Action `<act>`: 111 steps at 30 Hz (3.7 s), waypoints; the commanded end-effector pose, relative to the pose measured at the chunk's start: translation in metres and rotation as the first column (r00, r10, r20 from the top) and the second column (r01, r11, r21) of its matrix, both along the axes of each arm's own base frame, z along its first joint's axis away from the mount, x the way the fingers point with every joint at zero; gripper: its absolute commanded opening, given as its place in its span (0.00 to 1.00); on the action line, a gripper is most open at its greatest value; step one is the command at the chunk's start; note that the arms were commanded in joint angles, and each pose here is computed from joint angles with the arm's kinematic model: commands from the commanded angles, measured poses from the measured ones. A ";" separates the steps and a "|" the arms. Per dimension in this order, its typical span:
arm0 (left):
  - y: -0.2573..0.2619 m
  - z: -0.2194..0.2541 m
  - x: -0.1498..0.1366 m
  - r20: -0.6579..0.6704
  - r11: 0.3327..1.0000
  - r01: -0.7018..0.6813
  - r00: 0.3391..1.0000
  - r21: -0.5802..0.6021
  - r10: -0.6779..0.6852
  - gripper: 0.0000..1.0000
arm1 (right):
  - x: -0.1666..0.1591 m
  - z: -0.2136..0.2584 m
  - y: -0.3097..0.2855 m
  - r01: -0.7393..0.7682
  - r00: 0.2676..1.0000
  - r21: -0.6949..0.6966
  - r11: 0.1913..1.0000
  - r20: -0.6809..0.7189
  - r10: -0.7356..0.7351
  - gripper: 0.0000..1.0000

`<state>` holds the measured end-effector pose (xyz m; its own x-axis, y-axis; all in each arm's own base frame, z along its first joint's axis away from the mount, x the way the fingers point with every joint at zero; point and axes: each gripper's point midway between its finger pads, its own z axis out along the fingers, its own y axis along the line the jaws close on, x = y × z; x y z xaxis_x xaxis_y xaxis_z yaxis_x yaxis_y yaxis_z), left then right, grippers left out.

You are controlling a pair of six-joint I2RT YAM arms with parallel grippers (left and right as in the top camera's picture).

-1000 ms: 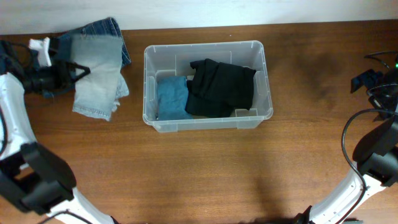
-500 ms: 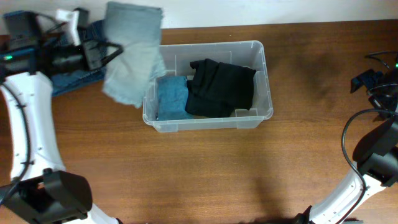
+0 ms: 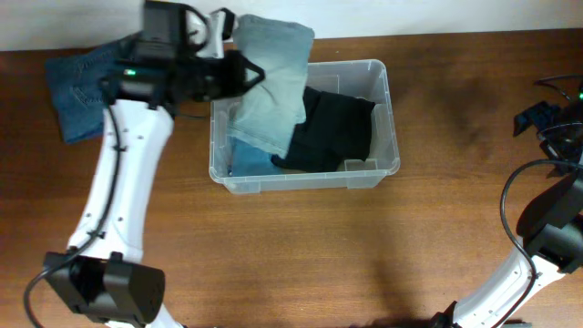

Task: Pack container
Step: 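Lift the grey denim with the left gripper and carry it over the container, then lower the grey denim into the container on top of the black garments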

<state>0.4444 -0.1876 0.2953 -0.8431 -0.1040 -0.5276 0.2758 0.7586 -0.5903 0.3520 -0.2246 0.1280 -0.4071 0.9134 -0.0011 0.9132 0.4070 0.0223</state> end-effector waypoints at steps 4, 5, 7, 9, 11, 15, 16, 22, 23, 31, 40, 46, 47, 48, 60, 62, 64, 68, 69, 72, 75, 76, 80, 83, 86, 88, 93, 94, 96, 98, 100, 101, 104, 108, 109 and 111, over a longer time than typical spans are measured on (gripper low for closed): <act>-0.019 0.018 0.014 0.096 0.996 -0.082 0.992 0.035 0.079 0.01 | -0.003 0.007 -0.002 0.010 1.000 -0.021 1.000 0.005 -0.010 0.99; -0.023 0.017 0.015 0.101 0.997 -0.076 0.992 0.032 0.072 0.01 | -0.003 0.007 -0.002 0.010 1.000 -0.021 1.000 0.005 -0.010 0.98; -0.034 0.012 0.021 0.110 0.998 -0.058 0.992 0.027 0.055 0.01 | -0.003 0.007 -0.002 0.010 1.000 -0.021 1.000 0.005 -0.010 0.98; -0.046 0.008 0.025 0.124 1.000 -0.023 0.992 0.015 0.021 0.01 | -0.002 0.007 -0.002 0.010 1.000 -0.022 1.000 0.005 -0.010 0.98; -0.066 0.006 0.025 0.134 0.998 0.051 0.990 -0.027 -0.047 0.01 | -0.002 0.007 -0.002 0.010 1.000 -0.022 1.000 0.005 -0.010 0.98; -0.085 -0.007 0.025 0.122 0.996 0.088 0.989 -0.030 -0.084 0.01 | -0.003 0.007 -0.002 0.010 1.000 -0.021 1.000 0.005 -0.010 0.98; -0.089 -0.012 0.025 0.114 0.995 0.094 0.989 -0.028 -0.091 0.01 | -0.003 0.007 -0.002 0.010 1.000 -0.021 1.000 0.005 -0.010 0.98; -0.108 -0.047 0.027 0.055 0.992 0.125 0.991 -0.010 -0.124 0.01 | -0.003 0.007 -0.002 0.010 1.000 -0.021 1.000 0.005 -0.010 0.98; -0.109 -0.052 0.027 0.045 0.992 0.126 0.991 -0.008 -0.125 0.01 | -0.003 0.007 -0.002 0.010 1.000 -0.021 1.000 0.005 -0.010 0.98; -0.108 -0.074 0.022 -0.031 0.991 0.132 0.991 0.009 -0.131 0.01 | -0.002 0.007 -0.002 0.010 1.000 -0.022 1.000 0.005 -0.010 0.98; -0.134 -0.045 0.007 0.035 0.951 0.284 0.959 -0.121 -0.282 0.01 | -0.002 0.007 -0.002 0.010 1.000 -0.022 1.000 0.005 -0.010 0.98; -0.157 -0.014 -0.007 0.097 0.915 0.367 0.930 -0.167 -0.356 0.01 | -0.003 0.007 -0.002 0.010 1.000 -0.021 1.000 0.005 -0.010 0.98; -0.161 -0.010 -0.012 0.100 0.909 0.380 0.925 -0.171 -0.368 0.01 | -0.002 0.007 -0.002 0.010 1.000 -0.022 1.000 0.005 -0.010 0.98; -0.163 -0.008 -0.014 0.100 0.907 0.386 0.922 -0.171 -0.373 0.01 | -0.003 0.007 -0.002 0.010 1.000 -0.021 1.000 0.005 -0.010 0.98; -0.165 -0.016 -0.020 0.138 0.891 0.441 0.894 -0.113 -0.425 0.01 | -0.003 0.007 -0.002 0.010 1.000 -0.021 1.000 0.005 -0.010 0.98; -0.165 -0.018 -0.020 0.138 0.890 0.443 0.893 -0.107 -0.428 0.01 | -0.003 0.007 -0.002 0.010 1.000 -0.021 1.000 0.005 -0.010 0.98; -0.165 -0.019 -0.019 0.137 0.890 0.443 0.893 -0.104 -0.429 0.01 | -0.003 0.007 -0.002 0.010 1.000 -0.021 1.000 0.005 -0.010 0.98; -0.165 -0.032 -0.014 0.122 0.896 0.435 0.898 -0.088 -0.423 0.01 | -0.003 0.007 -0.002 0.010 1.000 -0.021 1.000 0.005 -0.010 0.98; -0.165 -0.037 -0.012 0.116 0.899 0.429 0.900 -0.082 -0.419 0.01 | -0.003 0.007 -0.002 0.010 1.000 -0.021 1.000 0.005 -0.010 0.98; -0.168 -0.054 -0.008 0.087 0.899 0.430 0.902 -0.083 -0.423 0.01 | -0.003 0.007 -0.002 0.010 1.000 -0.021 1.000 0.005 -0.010 0.98; -0.169 -0.070 -0.004 0.056 0.900 0.428 0.904 -0.082 -0.424 0.01 | -0.003 0.007 -0.002 0.010 1.000 -0.021 1.000 0.005 -0.010 0.98; -0.170 -0.075 -0.004 0.046 0.901 0.427 0.904 -0.082 -0.424 0.01 | -0.003 0.007 -0.002 0.010 1.000 -0.021 1.000 0.005 -0.010 0.98; -0.168 -0.083 -0.005 0.013 0.903 0.421 0.907 -0.082 -0.422 0.01 | -0.002 0.007 -0.002 0.010 1.000 -0.022 1.000 0.005 -0.010 0.98; -0.161 -0.092 -0.004 -0.035 0.920 0.386 0.921 -0.060 -0.389 0.01 | -0.003 0.007 -0.002 0.010 1.000 -0.021 1.000 0.005 -0.010 0.98; -0.144 -0.105 0.002 -0.101 0.953 0.304 0.948 -0.004 -0.303 0.01 | -0.002 0.007 -0.002 0.010 1.000 -0.022 1.000 0.005 -0.010 0.98; -0.122 -0.117 0.008 -0.151 0.969 0.242 0.961 0.057 -0.231 0.01 | -0.003 0.007 -0.002 0.010 1.000 -0.021 1.000 0.005 -0.010 0.99; -0.079 -0.135 0.018 -0.235 0.982 0.112 0.969 0.154 -0.073 0.01 | -0.003 0.007 -0.002 0.010 1.000 -0.021 1.000 0.005 -0.010 0.98; -0.071 -0.138 0.020 -0.241 0.980 0.091 0.969 0.178 -0.047 0.01 | -0.002 0.007 -0.002 0.010 1.000 -0.022 1.000 0.005 -0.010 0.98; -0.058 -0.143 0.023 -0.248 0.975 0.063 0.969 0.215 -0.008 0.02 | -0.003 0.007 -0.002 0.010 1.000 -0.021 1.000 0.005 -0.010 0.98; -0.047 -0.146 0.025 -0.253 0.967 0.038 0.967 0.250 0.027 0.17 | -0.003 0.007 -0.002 0.010 1.000 -0.021 1.000 0.005 -0.010 0.98; -0.035 -0.150 0.027 -0.252 0.957 0.012 0.966 0.289 0.064 0.18 | -0.003 0.007 -0.002 0.010 1.000 -0.021 1.000 0.005 -0.010 0.98; -0.030 -0.152 0.028 -0.251 0.950 0.000 0.964 0.312 0.082 0.18 | -0.003 0.007 -0.002 0.010 1.000 -0.021 1.000 0.005 -0.010 0.99; -0.012 -0.158 0.030 -0.241 0.921 -0.038 0.960 0.389 0.141 0.22 | -0.003 0.007 -0.002 0.010 1.000 -0.021 1.000 0.005 -0.010 0.98; 0.006 -0.163 0.028 -0.229 0.877 -0.068 0.953 0.476 0.198 0.64 | -0.002 0.007 -0.002 0.010 1.000 -0.022 1.000 0.005 -0.010 0.98; 0.010 -0.164 0.028 -0.226 0.866 -0.074 0.951 0.494 0.210 0.76 | -0.003 0.007 -0.002 0.010 1.000 -0.021 1.000 0.005 -0.010 0.98; 0.015 -0.165 0.028 -0.217 0.852 -0.083 0.950 0.517 0.224 0.81 | -0.003 0.007 -0.002 0.010 1.000 -0.021 1.000 0.005 -0.010 0.98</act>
<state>0.4613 -0.1940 0.1134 -0.9720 -0.0064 -0.2348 0.0535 0.9673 -0.2478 0.3520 -0.2246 0.1280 -0.4074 0.9132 -0.0014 0.9130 0.4073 0.0225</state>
